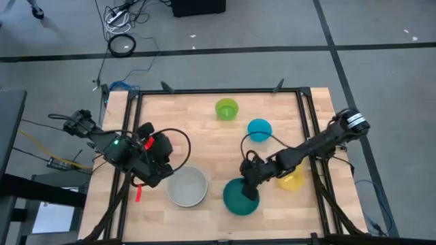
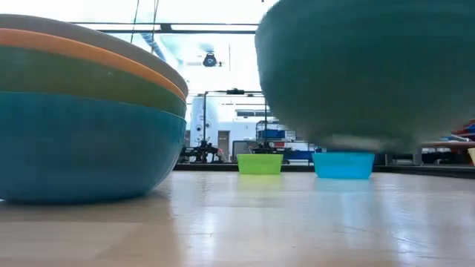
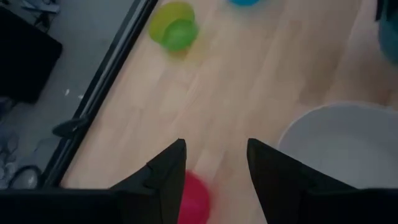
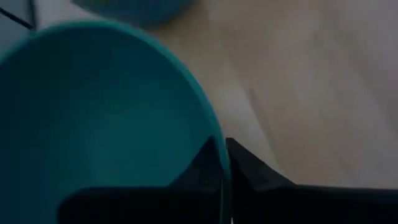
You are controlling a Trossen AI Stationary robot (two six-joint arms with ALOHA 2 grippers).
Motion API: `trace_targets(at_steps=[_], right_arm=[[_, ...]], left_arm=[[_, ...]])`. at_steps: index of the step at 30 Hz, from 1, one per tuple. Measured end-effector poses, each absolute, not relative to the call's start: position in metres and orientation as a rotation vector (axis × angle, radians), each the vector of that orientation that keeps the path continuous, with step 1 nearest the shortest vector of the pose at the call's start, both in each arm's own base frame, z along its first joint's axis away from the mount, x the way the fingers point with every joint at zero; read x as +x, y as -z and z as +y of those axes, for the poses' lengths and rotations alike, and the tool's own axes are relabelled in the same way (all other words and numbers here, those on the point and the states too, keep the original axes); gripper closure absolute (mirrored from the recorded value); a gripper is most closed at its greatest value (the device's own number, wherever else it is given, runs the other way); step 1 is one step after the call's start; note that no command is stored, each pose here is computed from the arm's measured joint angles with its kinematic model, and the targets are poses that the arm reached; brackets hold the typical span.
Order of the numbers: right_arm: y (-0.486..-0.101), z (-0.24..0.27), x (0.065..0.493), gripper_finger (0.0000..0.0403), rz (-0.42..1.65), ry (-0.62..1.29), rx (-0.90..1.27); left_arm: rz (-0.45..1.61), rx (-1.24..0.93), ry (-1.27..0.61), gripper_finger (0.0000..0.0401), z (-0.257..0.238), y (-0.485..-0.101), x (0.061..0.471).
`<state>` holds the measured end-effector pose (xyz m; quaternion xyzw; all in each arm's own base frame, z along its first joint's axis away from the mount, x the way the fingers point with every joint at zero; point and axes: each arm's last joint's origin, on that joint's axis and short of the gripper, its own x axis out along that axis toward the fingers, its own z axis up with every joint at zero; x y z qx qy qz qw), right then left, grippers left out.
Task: Nest bowls inside each other
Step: Stack the green bowl on top of the gray bowl
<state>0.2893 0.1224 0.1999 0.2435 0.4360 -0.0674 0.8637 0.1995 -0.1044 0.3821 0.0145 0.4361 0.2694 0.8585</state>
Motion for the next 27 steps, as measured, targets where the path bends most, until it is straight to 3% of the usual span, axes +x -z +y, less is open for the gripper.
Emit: trace_targets(at_steps=[5, 11, 17, 27], right_arm=[[-0.236, 0.112, 0.296, 0.0401, 0.764, 0.091, 0.499], [-0.262, 0.104, 0.340, 0.0402, 0.554, 0.011, 0.419], [-0.262, 0.099, 0.389, 0.0402, 0.517, -0.009, 0.334], [-0.232, 0.090, 0.453, 0.0394, 0.607, -0.100, 0.325]], left_arm=[[0.954, 0.058, -0.552, 0.0222, -0.104, -0.374, 0.196], [0.988, 0.092, -0.565, 0.0222, -0.104, -0.362, 0.196], [0.994, 0.098, -0.570, 0.0222, -0.104, -0.360, 0.196], [0.889, 0.005, -0.538, 0.0222, -0.097, -0.392, 0.185]])
